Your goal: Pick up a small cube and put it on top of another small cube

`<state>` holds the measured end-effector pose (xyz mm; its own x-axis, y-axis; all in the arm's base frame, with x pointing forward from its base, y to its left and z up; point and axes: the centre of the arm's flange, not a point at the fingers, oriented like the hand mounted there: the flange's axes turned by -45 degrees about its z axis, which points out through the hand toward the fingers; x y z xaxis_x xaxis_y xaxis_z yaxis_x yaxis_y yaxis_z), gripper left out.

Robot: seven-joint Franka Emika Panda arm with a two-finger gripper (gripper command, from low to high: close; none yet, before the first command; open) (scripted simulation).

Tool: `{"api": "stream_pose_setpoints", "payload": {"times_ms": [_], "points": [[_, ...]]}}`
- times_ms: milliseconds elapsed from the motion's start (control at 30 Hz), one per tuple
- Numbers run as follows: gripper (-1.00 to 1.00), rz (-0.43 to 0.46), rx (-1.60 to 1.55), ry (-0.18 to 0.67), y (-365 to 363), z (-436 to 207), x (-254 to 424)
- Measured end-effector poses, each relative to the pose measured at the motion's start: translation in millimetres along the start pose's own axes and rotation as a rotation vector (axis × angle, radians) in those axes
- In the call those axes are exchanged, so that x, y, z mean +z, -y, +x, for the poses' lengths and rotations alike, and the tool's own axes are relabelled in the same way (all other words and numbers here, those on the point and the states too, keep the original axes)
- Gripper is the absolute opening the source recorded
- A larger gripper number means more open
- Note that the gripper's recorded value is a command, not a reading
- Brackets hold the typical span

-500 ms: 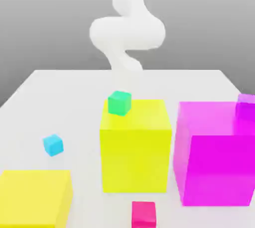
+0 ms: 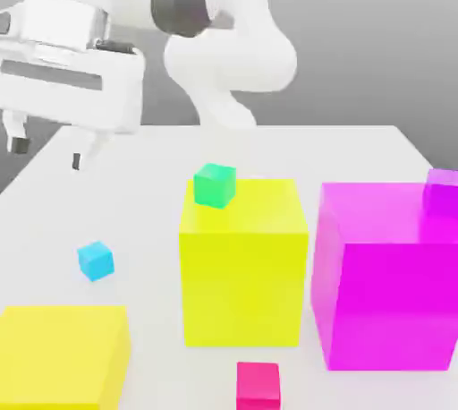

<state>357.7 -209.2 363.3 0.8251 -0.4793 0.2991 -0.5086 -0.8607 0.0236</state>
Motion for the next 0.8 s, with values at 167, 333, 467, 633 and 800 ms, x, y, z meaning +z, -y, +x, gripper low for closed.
{"api": "stream_pose_setpoints", "payload": {"times_ms": [167, 333, 467, 633, 800], "points": [[0.00, -0.027, 0.144, 0.142, -57, -62, 74], [0.00, -0.027, 0.292, 0.280, -95, -142, 126], [0.00, -0.028, 0.316, 0.302, -99, -160, 156], [0.00, -0.030, 0.321, 0.305, -100, -175, 192], [-1.00, -0.028, 0.322, 0.305, -99, -178, 196]]}}
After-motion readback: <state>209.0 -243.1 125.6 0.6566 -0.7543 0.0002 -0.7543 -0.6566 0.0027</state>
